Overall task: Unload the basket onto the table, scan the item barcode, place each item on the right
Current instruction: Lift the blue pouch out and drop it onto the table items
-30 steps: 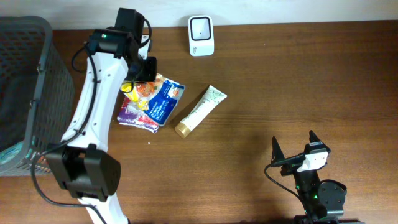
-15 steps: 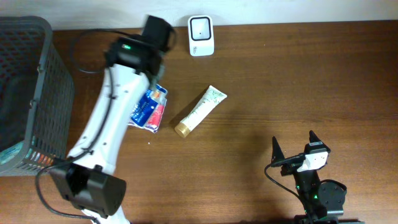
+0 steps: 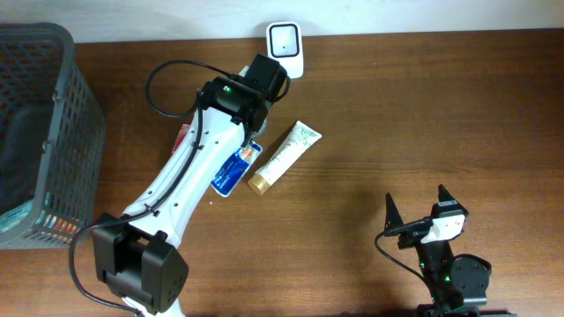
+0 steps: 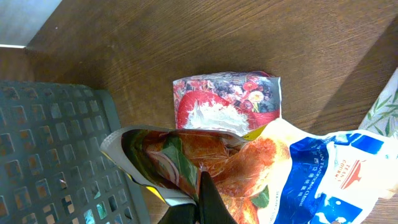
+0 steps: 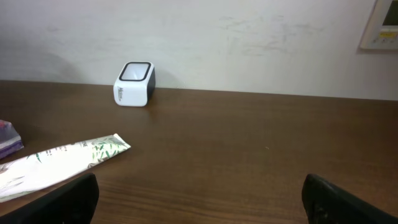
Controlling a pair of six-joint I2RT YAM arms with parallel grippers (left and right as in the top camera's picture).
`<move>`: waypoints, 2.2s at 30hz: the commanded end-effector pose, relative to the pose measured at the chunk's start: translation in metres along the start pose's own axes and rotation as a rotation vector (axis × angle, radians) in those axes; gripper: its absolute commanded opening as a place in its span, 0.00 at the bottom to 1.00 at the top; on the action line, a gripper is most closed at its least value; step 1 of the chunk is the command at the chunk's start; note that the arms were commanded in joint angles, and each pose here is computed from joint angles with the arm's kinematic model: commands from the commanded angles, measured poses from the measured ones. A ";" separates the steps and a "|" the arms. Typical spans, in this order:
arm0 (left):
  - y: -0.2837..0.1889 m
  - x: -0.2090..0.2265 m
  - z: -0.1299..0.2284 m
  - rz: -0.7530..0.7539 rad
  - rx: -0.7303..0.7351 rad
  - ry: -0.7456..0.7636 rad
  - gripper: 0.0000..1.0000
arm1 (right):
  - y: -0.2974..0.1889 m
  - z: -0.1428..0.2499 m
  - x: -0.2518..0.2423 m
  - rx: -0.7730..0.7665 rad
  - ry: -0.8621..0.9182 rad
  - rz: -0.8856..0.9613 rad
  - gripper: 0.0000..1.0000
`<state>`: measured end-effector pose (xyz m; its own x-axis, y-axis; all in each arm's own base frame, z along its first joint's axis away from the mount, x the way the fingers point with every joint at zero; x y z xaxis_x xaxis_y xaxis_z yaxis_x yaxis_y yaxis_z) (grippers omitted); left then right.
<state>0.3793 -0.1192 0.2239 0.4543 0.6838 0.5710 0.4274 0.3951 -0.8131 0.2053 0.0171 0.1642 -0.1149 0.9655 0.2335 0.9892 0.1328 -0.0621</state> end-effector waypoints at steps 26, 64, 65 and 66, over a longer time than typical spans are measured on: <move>0.051 -0.073 -0.024 0.701 -0.259 -0.221 0.00 | 0.000 0.003 0.000 0.003 0.008 0.000 0.99; -0.138 0.174 0.137 -0.378 -0.485 -0.558 1.00 | 0.000 0.003 0.000 0.003 0.008 0.000 0.99; -0.141 0.182 0.151 -0.400 -0.483 -0.620 0.99 | 0.000 0.003 0.000 0.003 0.008 0.000 0.99; -0.143 0.188 0.161 -0.415 -0.480 -0.675 0.99 | 0.000 0.003 0.000 0.003 0.008 0.000 0.99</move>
<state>0.3062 0.0132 0.4045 -0.0849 0.8361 0.5420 0.8371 0.3549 -0.4163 0.2053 0.0171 0.1642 -0.1149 0.9655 0.2335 0.9892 0.1328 -0.0621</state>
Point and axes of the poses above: each gripper's point midway between its finger pads, its own y axis out along the fingers, its own x axis along the line the jaws close on, z = x × y, the point moved 4 cm from there along -y, back along the fingers, and after that the axes turned 13 degrees about y, right-handed, at the moved point
